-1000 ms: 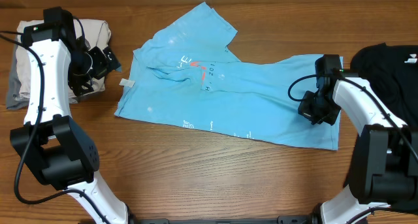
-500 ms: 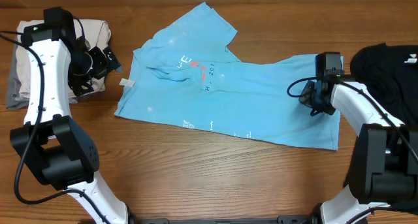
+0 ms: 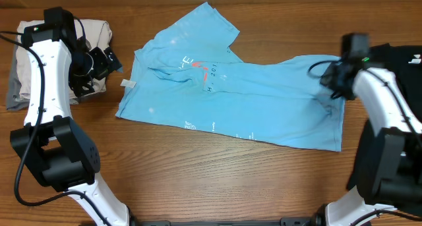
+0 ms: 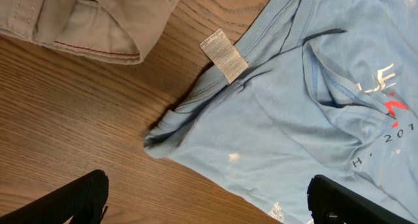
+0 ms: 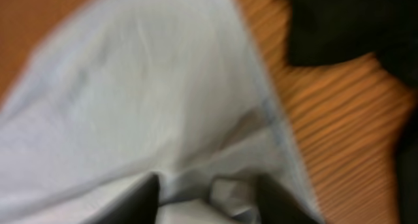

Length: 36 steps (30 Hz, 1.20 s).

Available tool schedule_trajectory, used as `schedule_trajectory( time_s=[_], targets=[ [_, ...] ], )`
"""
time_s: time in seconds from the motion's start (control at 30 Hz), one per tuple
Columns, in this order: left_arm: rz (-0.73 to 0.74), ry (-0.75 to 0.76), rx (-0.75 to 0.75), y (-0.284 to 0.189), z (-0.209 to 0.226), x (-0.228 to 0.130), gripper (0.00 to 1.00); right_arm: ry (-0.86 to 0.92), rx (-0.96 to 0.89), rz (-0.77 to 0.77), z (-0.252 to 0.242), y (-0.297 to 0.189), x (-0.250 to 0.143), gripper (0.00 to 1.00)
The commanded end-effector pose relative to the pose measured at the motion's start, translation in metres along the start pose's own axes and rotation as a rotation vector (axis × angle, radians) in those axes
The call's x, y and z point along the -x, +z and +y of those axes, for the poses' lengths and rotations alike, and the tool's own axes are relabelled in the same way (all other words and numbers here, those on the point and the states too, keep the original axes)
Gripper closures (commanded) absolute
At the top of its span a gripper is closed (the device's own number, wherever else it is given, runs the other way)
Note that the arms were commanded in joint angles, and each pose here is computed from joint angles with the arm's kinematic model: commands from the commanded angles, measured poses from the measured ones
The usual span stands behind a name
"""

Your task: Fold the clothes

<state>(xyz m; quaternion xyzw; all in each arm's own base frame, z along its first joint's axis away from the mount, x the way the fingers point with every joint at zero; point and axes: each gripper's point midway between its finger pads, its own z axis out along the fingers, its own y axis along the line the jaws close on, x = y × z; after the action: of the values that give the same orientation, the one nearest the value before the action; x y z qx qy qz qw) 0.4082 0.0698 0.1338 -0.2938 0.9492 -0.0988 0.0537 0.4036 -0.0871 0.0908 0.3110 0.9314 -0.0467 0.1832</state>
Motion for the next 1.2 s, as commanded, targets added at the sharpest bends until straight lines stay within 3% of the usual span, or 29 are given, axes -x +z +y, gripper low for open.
schedule_trajectory(
  time_s=[0.0, 0.03, 0.47, 0.5, 0.57, 0.6, 0.63, 0.67, 0.7, 0.73, 0.77, 0.97, 1.1, 1.17],
  targets=[
    [-0.042, 0.025, -0.026, -0.016, -0.009, 0.002, 0.0, 0.048, -0.001, -0.056, -0.013, -0.024, 0.027, 0.06],
    [-0.042, 0.025, -0.025, -0.016, -0.009, 0.002, 0.0, 0.054, -0.007, -0.05, -0.017, -0.024, 0.027, 0.0],
    [-0.123, 0.045, -0.07, -0.019, -0.019, 0.022, 0.0, 0.067, -0.013, -0.05, -0.022, -0.023, 0.029, 0.0],
    [-0.108, 0.067, -0.096, -0.018, -0.024, 0.019, 0.03, 0.067, -0.012, -0.05, -0.022, -0.023, 0.029, 0.0],
    [-0.058, 0.193, -0.178, -0.018, -0.043, 0.005, 0.23, 0.067, -0.012, -0.05, -0.022, -0.023, 0.029, 0.0],
    [-0.043, 0.211, -0.177, -0.017, -0.045, 0.0, 0.25, 0.067, -0.012, -0.05, -0.022, -0.023, 0.029, 0.0],
    [-0.025, 0.211, -0.153, -0.015, -0.045, -0.007, 0.19, 0.067, -0.013, -0.05, -0.022, -0.023, 0.029, 0.0],
    [-0.012, 0.211, -0.127, -0.013, -0.044, -0.012, 0.23, 0.067, -0.012, -0.05, -0.022, -0.023, 0.029, 0.0],
    [0.0, 0.221, -0.1, -0.011, -0.045, -0.017, 0.63, 0.067, -0.012, -0.05, -0.022, -0.023, 0.029, 0.0],
    [0.014, 0.24, -0.07, -0.009, -0.047, -0.024, 0.89, 0.067, -0.012, -0.05, -0.022, -0.023, 0.029, 0.0],
    [0.024, 0.254, -0.046, -0.008, -0.048, -0.029, 0.96, 0.067, -0.013, -0.049, -0.022, -0.023, 0.029, 0.0],
    [0.035, 0.299, 0.17, 0.011, -0.051, -0.057, 0.95, 0.067, -0.012, -0.05, -0.022, -0.023, 0.029, 0.0],
    [0.042, 0.283, 0.193, 0.034, -0.049, -0.064, 0.96, 0.067, -0.012, -0.05, -0.022, -0.023, 0.029, 0.0],
    [0.054, 0.247, 0.215, 0.046, -0.038, -0.066, 0.87, 0.067, -0.012, -0.05, -0.022, -0.023, 0.029, 0.0]
  ],
)
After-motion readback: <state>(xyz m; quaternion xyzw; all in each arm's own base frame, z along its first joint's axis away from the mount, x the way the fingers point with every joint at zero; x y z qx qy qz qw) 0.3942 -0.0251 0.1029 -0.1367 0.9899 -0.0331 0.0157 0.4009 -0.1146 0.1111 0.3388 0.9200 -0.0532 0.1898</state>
